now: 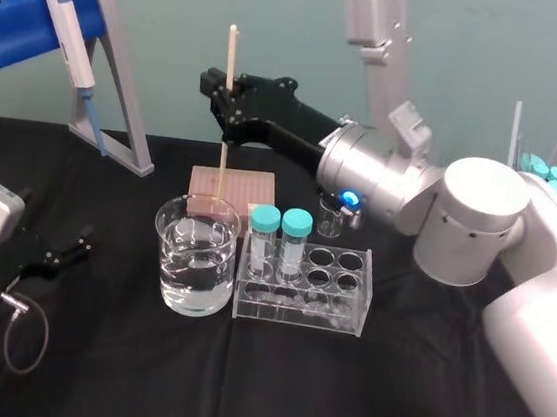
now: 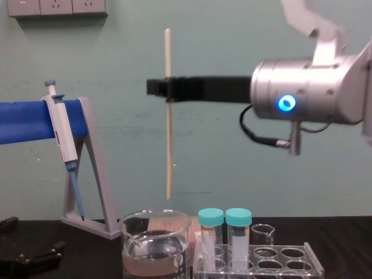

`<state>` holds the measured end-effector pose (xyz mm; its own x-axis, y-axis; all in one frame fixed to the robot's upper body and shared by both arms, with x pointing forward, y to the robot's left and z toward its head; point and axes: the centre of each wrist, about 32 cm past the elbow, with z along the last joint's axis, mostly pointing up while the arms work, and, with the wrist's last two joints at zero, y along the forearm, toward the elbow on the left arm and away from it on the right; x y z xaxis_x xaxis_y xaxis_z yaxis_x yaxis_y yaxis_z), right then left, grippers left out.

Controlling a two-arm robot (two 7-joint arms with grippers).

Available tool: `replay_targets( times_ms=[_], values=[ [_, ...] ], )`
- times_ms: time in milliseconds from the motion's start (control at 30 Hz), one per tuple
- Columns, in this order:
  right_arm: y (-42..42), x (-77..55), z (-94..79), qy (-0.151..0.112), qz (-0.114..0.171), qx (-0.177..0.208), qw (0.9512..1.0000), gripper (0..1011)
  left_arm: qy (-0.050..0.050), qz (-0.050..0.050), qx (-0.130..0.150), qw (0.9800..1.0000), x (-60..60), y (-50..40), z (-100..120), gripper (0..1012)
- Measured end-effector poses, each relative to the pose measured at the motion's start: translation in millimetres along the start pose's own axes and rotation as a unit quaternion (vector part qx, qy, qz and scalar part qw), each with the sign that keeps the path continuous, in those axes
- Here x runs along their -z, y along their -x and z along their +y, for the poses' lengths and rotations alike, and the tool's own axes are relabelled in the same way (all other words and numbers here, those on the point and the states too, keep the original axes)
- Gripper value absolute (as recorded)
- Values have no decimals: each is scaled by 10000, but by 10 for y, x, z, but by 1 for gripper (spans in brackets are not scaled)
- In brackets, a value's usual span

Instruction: Hold the thermometer with one hand and immerse one end into the beaker, then reinsert it into the test tube rack.

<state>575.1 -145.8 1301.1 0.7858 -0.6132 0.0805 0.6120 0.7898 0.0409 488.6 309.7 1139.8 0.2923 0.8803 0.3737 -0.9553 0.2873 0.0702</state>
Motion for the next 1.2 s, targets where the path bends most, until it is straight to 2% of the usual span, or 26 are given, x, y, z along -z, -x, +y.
replay_targets(
  times_ms=[200, 500, 767, 1200],
  values=[
    [12, 191, 183, 97, -14, 3, 10000, 46, 0, 0, 0, 10000, 0, 0, 0, 1004],
    [12, 454, 340, 115, 98, -31, 9999, 45, -1, 0, 0, 10000, 0, 0, 0, 1004],
    [16, 609, 403, 292, 132, -16, 9995, 45, 0, 0, 0, 10000, 0, 0, 0, 1004],
    [51, 755, 388, 472, 167, -24, 9987, 46, 0, 0, 0, 10000, 0, 0, 0, 1004]
  ],
)
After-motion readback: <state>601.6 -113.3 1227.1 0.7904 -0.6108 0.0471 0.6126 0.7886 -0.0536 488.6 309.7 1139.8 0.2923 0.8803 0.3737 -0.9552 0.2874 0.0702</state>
